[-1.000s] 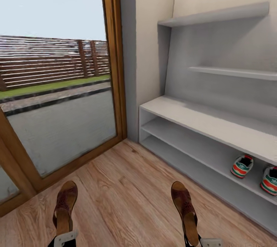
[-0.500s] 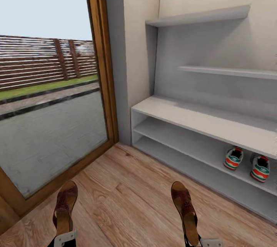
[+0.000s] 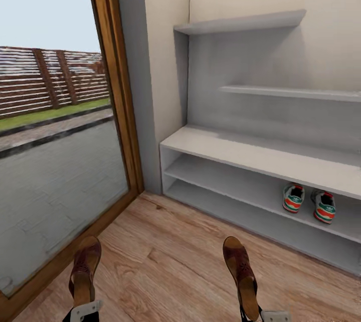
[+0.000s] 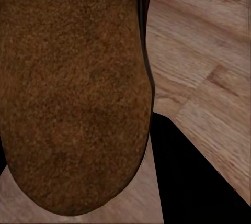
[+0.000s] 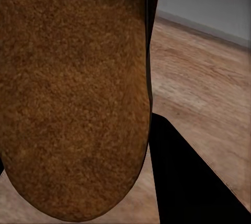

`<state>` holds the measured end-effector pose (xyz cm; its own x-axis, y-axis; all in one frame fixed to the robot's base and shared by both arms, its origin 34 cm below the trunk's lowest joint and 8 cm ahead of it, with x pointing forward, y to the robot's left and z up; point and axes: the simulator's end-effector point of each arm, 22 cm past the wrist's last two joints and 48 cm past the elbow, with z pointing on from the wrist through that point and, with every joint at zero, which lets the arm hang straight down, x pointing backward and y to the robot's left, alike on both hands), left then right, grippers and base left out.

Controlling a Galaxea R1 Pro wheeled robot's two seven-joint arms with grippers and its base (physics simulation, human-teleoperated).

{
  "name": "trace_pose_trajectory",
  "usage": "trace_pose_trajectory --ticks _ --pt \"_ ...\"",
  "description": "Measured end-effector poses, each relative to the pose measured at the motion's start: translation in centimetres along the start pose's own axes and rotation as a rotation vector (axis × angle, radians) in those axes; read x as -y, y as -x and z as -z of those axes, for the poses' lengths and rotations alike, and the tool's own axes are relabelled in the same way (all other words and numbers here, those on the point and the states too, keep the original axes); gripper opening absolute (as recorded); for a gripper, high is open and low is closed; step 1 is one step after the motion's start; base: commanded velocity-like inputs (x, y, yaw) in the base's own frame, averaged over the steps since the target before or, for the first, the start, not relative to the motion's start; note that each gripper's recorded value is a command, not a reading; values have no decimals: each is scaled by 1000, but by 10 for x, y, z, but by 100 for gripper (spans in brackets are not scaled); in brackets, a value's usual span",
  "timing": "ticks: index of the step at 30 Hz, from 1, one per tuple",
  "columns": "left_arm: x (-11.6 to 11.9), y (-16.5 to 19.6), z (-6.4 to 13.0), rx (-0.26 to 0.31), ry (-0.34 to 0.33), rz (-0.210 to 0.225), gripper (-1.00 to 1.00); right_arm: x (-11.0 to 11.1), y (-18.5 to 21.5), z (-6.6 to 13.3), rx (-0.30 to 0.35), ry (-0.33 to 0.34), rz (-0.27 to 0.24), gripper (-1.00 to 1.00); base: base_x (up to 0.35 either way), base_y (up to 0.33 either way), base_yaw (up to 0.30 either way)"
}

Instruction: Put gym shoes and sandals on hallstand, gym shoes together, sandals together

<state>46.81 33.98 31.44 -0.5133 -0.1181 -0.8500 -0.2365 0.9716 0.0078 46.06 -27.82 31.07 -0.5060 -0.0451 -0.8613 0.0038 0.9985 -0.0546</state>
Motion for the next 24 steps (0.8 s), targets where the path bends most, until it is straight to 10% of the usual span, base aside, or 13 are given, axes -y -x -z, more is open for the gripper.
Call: trace_pose_trajectory --ticks 24 --pt "0 0 0 0 0 1 -100 0 0 0 0 0 0 -100 73 302 -287"
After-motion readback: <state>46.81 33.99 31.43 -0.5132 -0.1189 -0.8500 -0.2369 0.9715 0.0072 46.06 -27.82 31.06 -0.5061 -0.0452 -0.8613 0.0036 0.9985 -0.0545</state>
